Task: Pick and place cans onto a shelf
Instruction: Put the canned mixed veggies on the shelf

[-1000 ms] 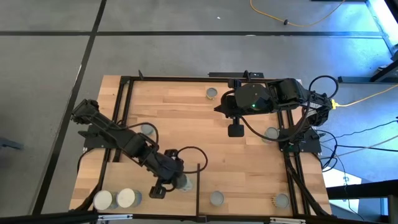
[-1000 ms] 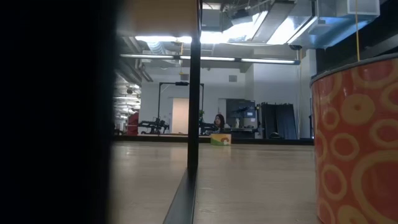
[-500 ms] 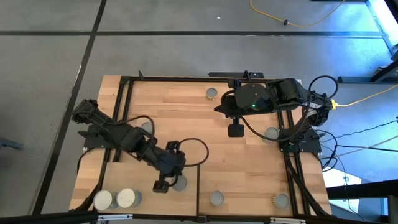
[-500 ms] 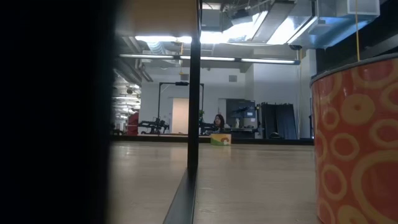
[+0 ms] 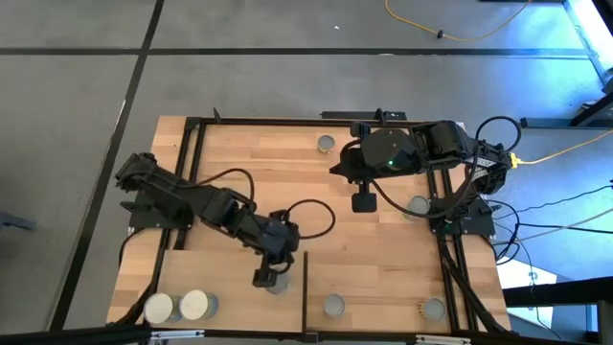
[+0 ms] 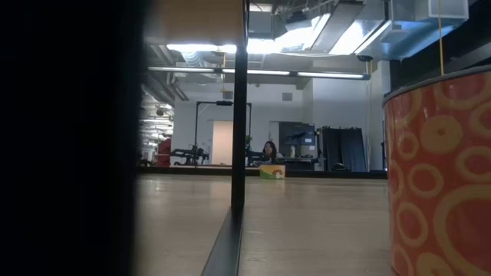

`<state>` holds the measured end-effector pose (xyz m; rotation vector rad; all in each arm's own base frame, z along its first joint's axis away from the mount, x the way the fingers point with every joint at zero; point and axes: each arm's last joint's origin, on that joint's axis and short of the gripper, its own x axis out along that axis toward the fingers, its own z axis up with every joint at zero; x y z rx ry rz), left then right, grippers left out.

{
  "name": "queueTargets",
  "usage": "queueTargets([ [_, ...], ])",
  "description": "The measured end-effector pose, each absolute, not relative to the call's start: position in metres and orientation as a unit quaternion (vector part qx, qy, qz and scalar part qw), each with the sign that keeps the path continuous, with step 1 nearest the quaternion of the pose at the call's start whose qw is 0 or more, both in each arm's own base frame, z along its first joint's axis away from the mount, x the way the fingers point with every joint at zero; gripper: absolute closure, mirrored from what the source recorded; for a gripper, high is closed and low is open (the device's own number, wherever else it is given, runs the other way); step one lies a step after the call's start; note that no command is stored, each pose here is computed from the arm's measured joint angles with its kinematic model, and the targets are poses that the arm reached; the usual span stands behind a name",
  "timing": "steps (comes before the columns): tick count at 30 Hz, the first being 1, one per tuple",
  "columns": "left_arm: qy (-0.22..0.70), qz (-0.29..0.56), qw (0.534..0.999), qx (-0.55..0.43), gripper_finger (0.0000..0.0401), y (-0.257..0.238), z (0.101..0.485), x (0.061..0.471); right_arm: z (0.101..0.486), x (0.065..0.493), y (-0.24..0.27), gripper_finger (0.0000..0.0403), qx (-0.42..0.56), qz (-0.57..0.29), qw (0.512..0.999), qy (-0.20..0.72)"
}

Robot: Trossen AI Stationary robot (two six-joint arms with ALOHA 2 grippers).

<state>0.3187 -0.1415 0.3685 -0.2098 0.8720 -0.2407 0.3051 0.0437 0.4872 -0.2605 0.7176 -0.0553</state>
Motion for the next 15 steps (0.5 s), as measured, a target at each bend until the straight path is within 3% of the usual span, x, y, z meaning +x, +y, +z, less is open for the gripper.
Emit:
queueTargets([
  [15, 0.472, -0.147, 0.857, -0.146, 0.0401, -0.152, 0.338, 0.341, 0.487, 0.305, 0.044, 0.0402, -0.128, -0.028, 0.928, 0.35],
])
